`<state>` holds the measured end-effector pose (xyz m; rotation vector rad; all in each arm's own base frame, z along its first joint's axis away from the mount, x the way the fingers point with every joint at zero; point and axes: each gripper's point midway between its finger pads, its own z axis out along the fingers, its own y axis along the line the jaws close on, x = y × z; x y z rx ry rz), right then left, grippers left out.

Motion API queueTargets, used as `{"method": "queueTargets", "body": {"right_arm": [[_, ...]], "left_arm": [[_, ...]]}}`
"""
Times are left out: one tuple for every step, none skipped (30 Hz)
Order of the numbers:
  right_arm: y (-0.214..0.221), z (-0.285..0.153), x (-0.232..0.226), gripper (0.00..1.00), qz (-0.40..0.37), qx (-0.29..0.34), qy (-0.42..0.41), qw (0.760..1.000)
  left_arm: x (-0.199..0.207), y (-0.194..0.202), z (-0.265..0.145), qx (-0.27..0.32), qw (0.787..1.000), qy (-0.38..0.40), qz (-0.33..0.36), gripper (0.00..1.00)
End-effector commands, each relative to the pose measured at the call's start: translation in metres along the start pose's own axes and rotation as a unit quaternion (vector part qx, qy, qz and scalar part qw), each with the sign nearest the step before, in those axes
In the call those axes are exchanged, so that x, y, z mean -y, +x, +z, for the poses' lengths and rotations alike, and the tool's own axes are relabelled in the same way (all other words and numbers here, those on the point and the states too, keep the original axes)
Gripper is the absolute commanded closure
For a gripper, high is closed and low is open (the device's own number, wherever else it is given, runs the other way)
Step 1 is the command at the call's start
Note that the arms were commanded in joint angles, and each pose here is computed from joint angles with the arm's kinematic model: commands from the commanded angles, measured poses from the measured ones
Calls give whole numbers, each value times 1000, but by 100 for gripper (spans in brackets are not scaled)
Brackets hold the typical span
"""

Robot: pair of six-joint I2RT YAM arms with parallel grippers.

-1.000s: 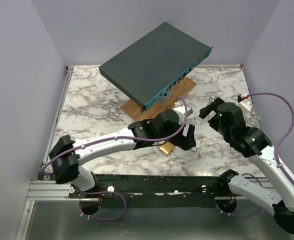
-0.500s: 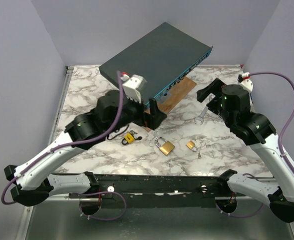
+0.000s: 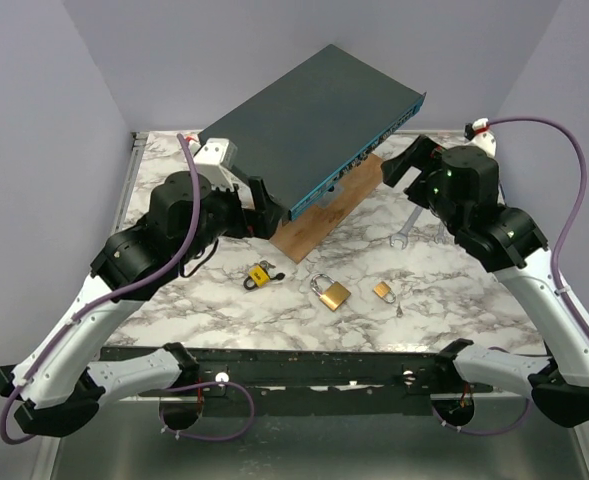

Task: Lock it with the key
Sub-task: Reset both arms

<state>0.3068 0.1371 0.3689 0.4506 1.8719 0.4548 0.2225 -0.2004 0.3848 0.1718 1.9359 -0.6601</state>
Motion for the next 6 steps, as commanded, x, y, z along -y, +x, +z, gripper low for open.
{"method": "queueTargets", "body": {"right_arm": [[-8,-1,-13,0,-6,3,-27,1000],[-7,-2,-14,0,-7,2,-30,1000],[-7,-1,-15,0,-7,1,-31,1000],[-7,-1,-15,0,-8,1,-31,999],[-8,-1,-15,0,-9,1,-31,999],[-9,-1,-16,0,-9,2,-32,999]], "left_arm": [[-15,-2,-7,11,1000,-27,-8,2],[-16,-4,-8,14,999,-27,-8,1],[-16,-5,-9,16,999,-27,-8,1],[-16,-5,-10,18,999,-26,-9,2],[-16,-6,-10,18,999,-27,-9,2],[-17,-6,-10,17,999,-28,-10,2]]}}
